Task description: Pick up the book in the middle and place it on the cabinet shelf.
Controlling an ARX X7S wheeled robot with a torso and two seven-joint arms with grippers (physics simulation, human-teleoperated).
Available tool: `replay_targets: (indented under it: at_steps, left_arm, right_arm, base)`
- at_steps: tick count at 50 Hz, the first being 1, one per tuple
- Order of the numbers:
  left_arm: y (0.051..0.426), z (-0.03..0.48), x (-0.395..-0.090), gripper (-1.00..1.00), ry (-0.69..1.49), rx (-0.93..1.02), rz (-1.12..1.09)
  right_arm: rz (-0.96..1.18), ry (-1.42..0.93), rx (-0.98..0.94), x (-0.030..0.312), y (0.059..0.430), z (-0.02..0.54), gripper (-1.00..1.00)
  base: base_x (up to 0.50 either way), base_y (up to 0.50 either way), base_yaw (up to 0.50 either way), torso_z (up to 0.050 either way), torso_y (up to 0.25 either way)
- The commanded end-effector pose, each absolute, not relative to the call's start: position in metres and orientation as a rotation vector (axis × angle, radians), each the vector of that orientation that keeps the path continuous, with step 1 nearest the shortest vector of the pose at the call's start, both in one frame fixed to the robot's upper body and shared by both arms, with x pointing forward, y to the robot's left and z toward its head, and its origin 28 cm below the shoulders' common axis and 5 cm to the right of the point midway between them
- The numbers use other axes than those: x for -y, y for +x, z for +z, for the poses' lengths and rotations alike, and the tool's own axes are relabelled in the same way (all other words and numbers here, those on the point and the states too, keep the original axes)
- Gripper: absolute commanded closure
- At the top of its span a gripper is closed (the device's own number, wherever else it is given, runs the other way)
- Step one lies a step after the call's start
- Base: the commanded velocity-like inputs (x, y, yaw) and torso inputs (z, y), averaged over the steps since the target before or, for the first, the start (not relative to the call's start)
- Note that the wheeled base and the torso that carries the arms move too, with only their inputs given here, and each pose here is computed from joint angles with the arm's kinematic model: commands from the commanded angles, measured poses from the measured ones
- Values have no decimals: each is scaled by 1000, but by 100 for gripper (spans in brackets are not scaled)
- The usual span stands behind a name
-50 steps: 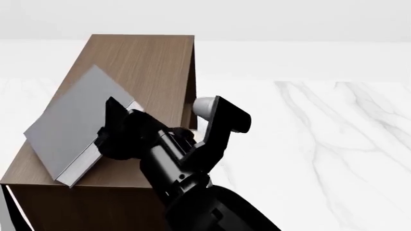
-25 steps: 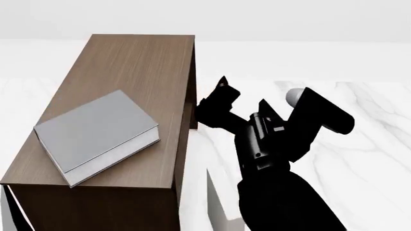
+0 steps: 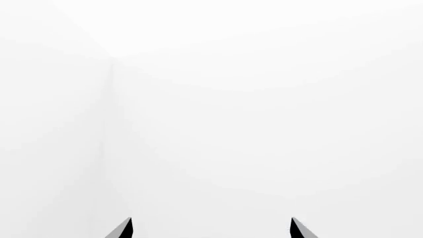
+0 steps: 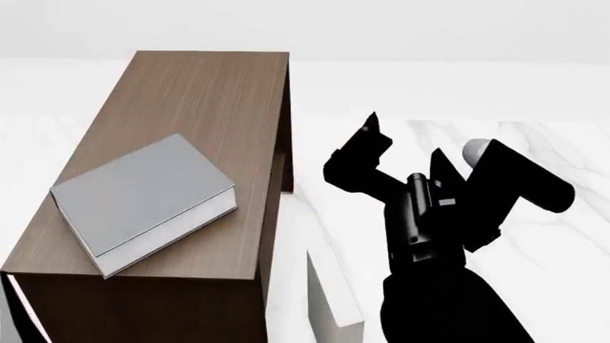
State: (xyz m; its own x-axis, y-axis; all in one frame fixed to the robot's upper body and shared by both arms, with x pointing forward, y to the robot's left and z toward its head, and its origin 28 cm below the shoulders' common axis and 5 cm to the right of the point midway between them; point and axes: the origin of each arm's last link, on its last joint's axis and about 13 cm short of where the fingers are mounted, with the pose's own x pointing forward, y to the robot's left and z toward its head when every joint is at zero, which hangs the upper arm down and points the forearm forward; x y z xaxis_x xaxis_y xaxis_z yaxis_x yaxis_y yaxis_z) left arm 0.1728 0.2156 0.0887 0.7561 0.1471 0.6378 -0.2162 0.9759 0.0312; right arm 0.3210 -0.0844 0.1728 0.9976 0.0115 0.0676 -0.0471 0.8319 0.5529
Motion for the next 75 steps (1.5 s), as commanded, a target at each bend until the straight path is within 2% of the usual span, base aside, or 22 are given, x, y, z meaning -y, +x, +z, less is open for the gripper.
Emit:
replay_targets:
  at_steps: [1,20,38,50,62,66,75]
  left_arm:
    - [177,92,-219,-100,108,713,217]
    - [185,99,-226,-100,127,737,274]
    - [196,115,-244,-100,149,802,404]
    - [197,144,-271,-100,186,961,610]
    - [184,179,-299,-100,258,1134,805]
    - [171,197,-309,-100,278,1235,887]
    - [154,214,-324,-100,295,1309,984]
  right_arm:
    - [-14,534,180,96,297,172,-100]
    - [-188,358,374,124,256,163,-100]
    - [-325,197,725,128,229,146,-100]
    - [-619,191,984,157,218,172,-100]
    - [-740,159,1186,179,204,203,-100]
    - [-778,111,1330,181,188,219,-100]
    - [-812,130,1412,189,170,237,-100]
  base:
    - [0,0,0,0,0]
    - [0,0,0,0,0]
    - [0,0,0,0,0]
    - [0,0,0,0,0]
    - [0,0,0,0,0]
    - [0,0,0,0,0]
    - [0,0,0,0,0]
